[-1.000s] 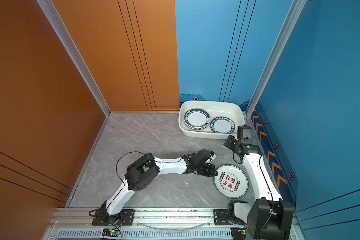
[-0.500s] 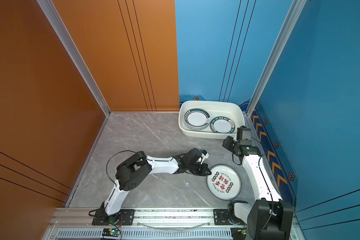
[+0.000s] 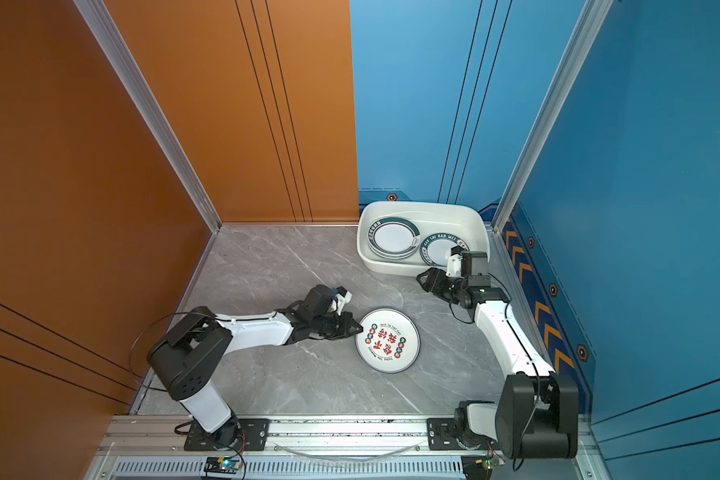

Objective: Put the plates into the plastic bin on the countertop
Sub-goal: 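Push the red-printed white plate with the left gripper toward the right gripper, then grip the printed plate's edge with the right gripper while the left steadies it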

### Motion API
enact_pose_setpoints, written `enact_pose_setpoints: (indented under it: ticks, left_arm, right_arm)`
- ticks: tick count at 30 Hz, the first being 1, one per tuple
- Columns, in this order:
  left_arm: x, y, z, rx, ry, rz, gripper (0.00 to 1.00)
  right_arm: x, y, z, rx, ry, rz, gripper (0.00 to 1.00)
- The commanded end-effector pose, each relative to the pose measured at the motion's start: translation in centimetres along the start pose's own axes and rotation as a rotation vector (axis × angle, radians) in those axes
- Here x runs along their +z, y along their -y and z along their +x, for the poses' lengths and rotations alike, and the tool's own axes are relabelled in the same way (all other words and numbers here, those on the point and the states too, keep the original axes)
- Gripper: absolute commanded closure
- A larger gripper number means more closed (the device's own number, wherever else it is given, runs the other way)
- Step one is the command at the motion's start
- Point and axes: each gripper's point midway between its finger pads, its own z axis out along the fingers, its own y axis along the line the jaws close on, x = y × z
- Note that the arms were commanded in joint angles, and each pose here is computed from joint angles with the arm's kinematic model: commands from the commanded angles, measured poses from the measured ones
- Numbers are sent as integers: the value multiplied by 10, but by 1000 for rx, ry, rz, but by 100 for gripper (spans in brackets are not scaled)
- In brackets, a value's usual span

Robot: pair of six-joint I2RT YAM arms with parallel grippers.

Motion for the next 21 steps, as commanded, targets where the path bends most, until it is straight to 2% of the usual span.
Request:
enact_pose_setpoints:
  ticks: [1,11,21]
  left_arm:
    - [-29,15,-13,33,48,94,100]
    - [-89,-9,-46,-48,181,127,100]
    - [-102,-10,-67,-70,215,161,100]
  right_arm:
    - [16,-21,6,-42,-53,-95,36]
    - [42,-38,32,-65,-157,-188,36]
    - [51,-65,54,-84,-242,-339,38]
